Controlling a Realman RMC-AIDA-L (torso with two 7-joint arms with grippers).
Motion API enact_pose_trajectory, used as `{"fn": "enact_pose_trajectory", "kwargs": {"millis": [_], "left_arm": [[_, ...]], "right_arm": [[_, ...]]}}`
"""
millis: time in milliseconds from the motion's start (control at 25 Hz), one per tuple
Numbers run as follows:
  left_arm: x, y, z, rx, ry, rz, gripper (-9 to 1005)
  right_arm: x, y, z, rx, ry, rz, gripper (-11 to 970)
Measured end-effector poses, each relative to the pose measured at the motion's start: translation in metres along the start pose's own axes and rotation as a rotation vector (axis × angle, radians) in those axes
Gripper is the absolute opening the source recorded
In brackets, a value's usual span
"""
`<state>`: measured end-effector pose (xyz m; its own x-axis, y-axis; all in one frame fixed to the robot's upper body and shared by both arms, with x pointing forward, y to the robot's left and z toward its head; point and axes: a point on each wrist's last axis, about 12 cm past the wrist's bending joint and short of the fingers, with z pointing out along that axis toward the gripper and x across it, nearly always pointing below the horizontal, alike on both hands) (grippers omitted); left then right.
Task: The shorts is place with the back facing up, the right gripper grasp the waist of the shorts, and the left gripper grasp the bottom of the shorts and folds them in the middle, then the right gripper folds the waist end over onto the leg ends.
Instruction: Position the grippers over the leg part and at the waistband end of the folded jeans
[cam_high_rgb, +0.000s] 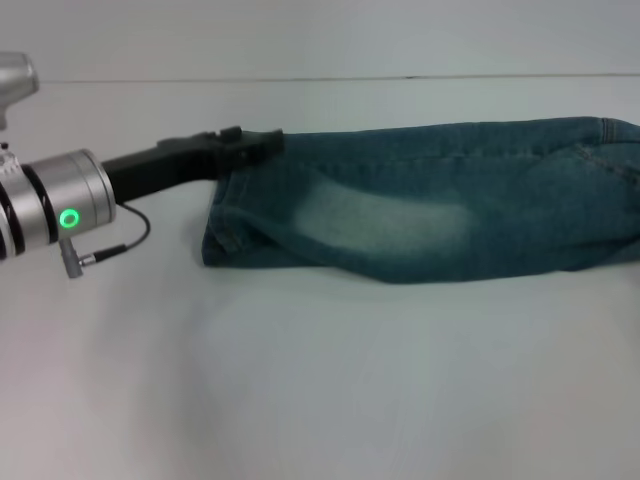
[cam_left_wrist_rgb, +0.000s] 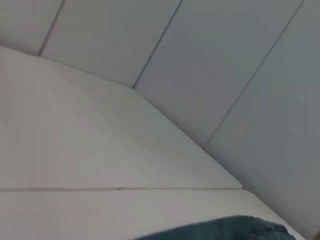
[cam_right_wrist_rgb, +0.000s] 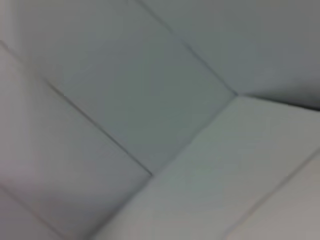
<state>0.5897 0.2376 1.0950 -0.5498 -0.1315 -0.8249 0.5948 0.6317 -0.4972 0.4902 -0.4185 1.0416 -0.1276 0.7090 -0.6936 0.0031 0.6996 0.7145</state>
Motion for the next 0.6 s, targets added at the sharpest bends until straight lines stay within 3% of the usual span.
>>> {"fn": "enact_pose_trajectory", "kwargs": {"millis": [120, 240, 600], "left_arm": [[0.007, 0.000, 0.001, 0.008, 0.014, -0.018, 593], [0.012, -0.001, 0.002, 0.012, 0.026, -0.027, 798], [0.019, -0.004, 0.008, 0.027, 0.052, -0.024, 855]], "right_arm": [[-0.002, -0.009, -0.004, 0.041, 0.086, -0.058, 810], [-0.003, -0.012, 0.004, 0.081, 0.160, -0.119, 843], [0.001, 0.001, 0.044, 0.121, 0.246, -0.238, 892]]}}
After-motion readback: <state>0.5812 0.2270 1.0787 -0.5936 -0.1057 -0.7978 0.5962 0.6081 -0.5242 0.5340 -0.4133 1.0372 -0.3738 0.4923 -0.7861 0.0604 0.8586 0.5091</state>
